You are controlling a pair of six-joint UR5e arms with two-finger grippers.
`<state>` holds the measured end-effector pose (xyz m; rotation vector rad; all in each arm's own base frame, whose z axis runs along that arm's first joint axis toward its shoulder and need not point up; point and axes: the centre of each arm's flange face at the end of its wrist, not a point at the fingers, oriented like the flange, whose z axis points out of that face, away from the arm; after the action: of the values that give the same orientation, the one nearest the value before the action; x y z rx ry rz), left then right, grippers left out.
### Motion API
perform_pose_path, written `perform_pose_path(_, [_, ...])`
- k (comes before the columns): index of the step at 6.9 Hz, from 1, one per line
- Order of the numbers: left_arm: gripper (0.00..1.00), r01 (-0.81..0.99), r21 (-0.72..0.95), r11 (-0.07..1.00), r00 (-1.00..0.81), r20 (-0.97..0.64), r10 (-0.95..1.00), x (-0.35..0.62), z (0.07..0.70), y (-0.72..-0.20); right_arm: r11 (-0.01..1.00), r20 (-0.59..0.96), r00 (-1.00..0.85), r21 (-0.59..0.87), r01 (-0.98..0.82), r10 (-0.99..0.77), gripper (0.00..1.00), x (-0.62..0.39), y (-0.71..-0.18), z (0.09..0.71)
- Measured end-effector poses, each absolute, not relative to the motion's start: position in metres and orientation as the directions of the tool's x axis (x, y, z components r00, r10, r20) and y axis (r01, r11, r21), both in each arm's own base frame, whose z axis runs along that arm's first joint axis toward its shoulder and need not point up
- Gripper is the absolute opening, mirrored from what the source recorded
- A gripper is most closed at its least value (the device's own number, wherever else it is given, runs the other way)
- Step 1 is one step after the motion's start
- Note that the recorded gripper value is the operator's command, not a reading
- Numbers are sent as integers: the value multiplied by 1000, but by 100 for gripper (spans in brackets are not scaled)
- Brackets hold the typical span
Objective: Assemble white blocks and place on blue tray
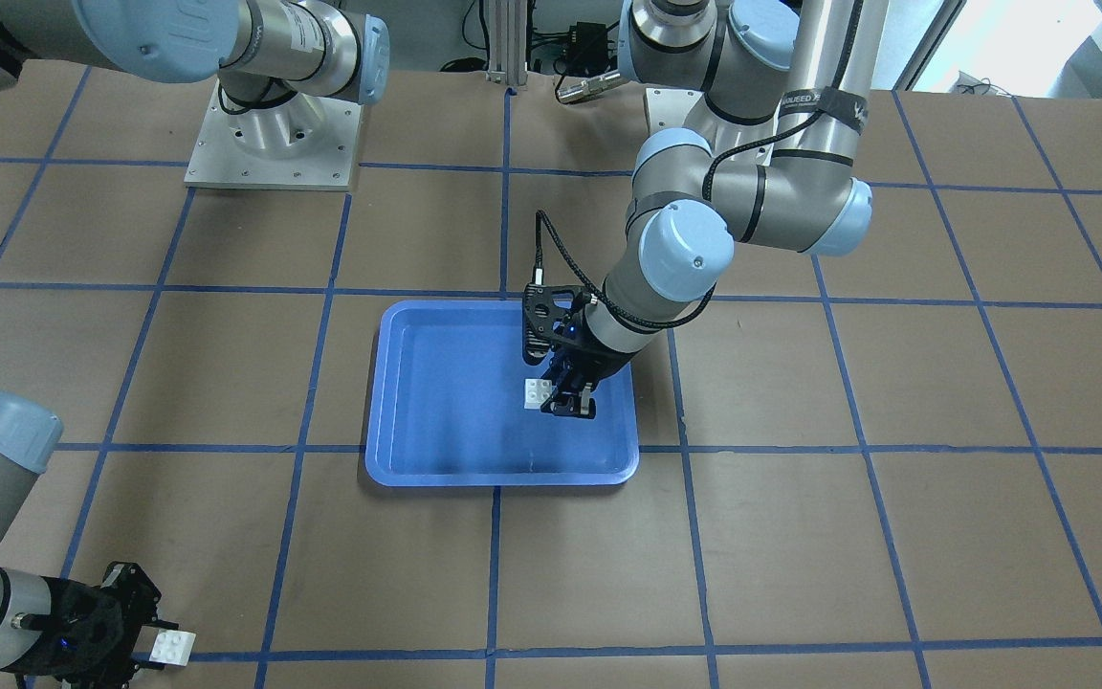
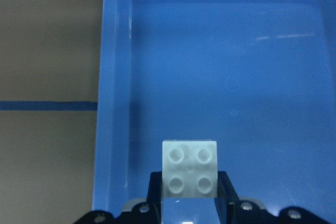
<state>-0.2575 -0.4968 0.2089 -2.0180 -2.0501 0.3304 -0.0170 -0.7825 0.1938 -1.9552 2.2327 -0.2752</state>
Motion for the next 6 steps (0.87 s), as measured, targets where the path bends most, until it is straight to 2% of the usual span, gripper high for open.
perform_pose_path(2, [29,945,-324,45,-31,48,998,-268,188,-477,98,40,-112,-249,-964,-993,0,13,-781,229])
perform_pose_path(4, [30,943,-328,58,-48,40,998,-283,183,-467,73,46,-93,-324,-943,-995,0,47,-763,253])
perform_pose_path(6, [44,945,-326,36,-30,26,999,-286,181,-464,96,31,-114,-358,-929,-993,0,79,-712,263])
